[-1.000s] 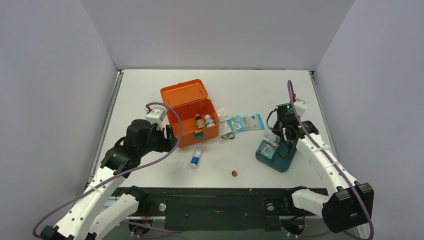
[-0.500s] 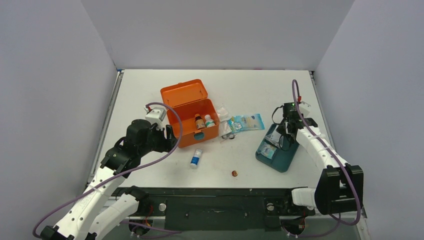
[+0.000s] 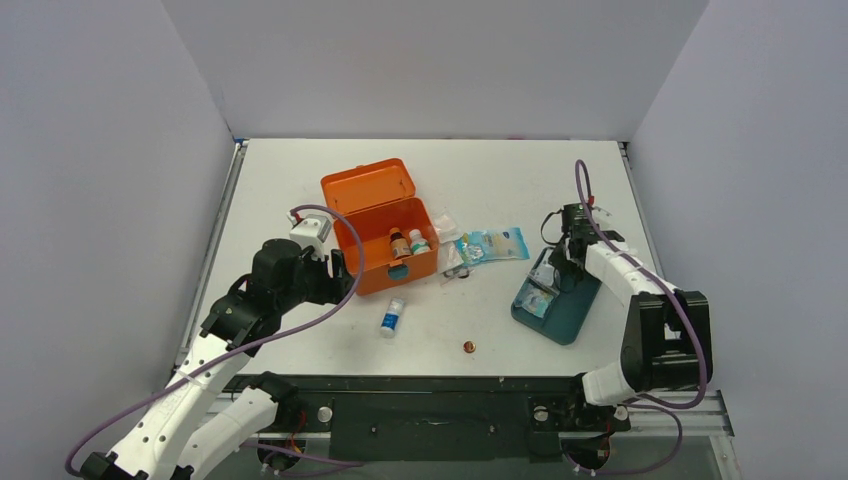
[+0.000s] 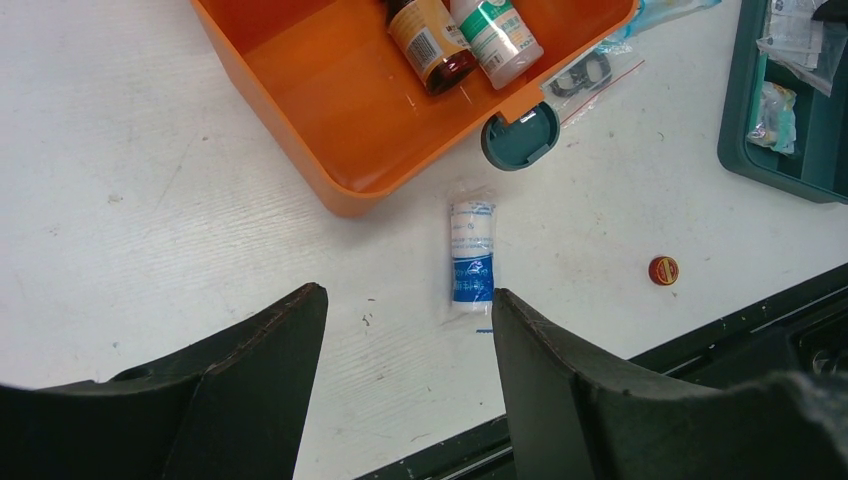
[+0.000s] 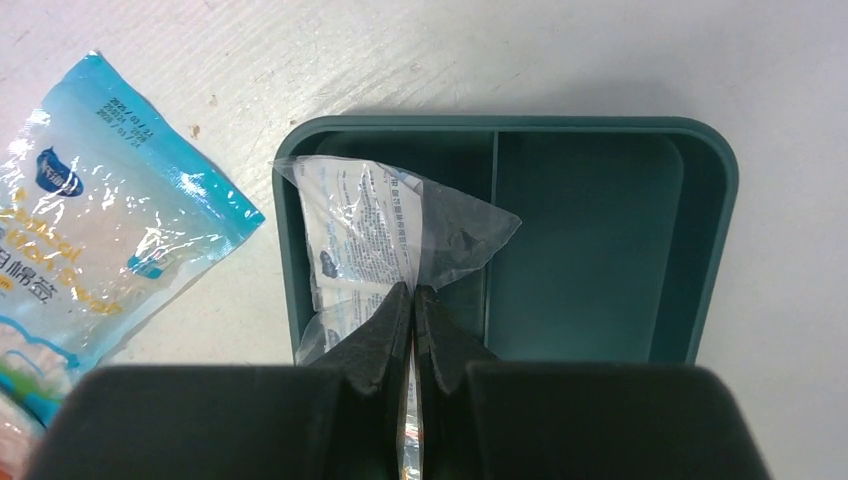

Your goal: Organize the medicine kit

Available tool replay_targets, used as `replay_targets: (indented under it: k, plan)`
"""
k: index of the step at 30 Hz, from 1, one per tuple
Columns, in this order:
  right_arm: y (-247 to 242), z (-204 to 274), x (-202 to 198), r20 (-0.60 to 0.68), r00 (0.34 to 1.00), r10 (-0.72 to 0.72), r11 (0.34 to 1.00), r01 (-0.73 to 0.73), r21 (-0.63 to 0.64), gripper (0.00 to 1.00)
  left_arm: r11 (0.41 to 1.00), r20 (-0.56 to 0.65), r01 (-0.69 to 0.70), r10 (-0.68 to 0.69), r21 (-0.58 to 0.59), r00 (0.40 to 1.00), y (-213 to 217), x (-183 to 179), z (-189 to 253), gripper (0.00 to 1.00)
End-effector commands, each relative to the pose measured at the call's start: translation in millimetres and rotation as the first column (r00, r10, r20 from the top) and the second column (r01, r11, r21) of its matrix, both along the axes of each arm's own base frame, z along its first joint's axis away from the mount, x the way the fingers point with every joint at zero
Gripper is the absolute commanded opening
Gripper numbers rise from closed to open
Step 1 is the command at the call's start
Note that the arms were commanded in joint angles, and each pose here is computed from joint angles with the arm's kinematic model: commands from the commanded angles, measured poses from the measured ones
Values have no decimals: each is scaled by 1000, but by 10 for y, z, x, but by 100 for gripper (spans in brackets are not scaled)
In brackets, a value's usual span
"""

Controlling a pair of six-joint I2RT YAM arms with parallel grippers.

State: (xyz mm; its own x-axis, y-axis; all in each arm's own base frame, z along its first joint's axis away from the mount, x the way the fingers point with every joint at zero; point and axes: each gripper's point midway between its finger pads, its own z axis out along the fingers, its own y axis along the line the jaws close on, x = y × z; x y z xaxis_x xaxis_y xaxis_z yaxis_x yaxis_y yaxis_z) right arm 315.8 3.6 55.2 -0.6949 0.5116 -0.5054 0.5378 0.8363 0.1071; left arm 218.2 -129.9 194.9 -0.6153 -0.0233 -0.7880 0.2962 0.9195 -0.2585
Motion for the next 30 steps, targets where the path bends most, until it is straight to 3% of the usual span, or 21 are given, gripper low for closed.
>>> replay_targets:
  k: [1, 14, 23, 30]
  plan:
    - [-30, -43, 135, 29, 1000, 2, 1000, -2, 1, 0, 1000, 50, 3, -2, -8, 999, -18, 57, 113, 59]
    - [-140, -300, 120, -50, 999, -21, 999, 19, -31, 0, 1000, 48, 2, -2, -7, 999, -17, 58, 107, 59]
    - [-152, 27, 137, 14, 1000, -11, 999, 12, -49, 32, 1000, 45, 3, -3, -4, 999, -21, 63, 98, 59]
    - [-154, 269, 72, 45, 999, -9, 997, 13, -78, 37, 1000, 45, 3, -2, -5, 999, -20, 60, 100, 59]
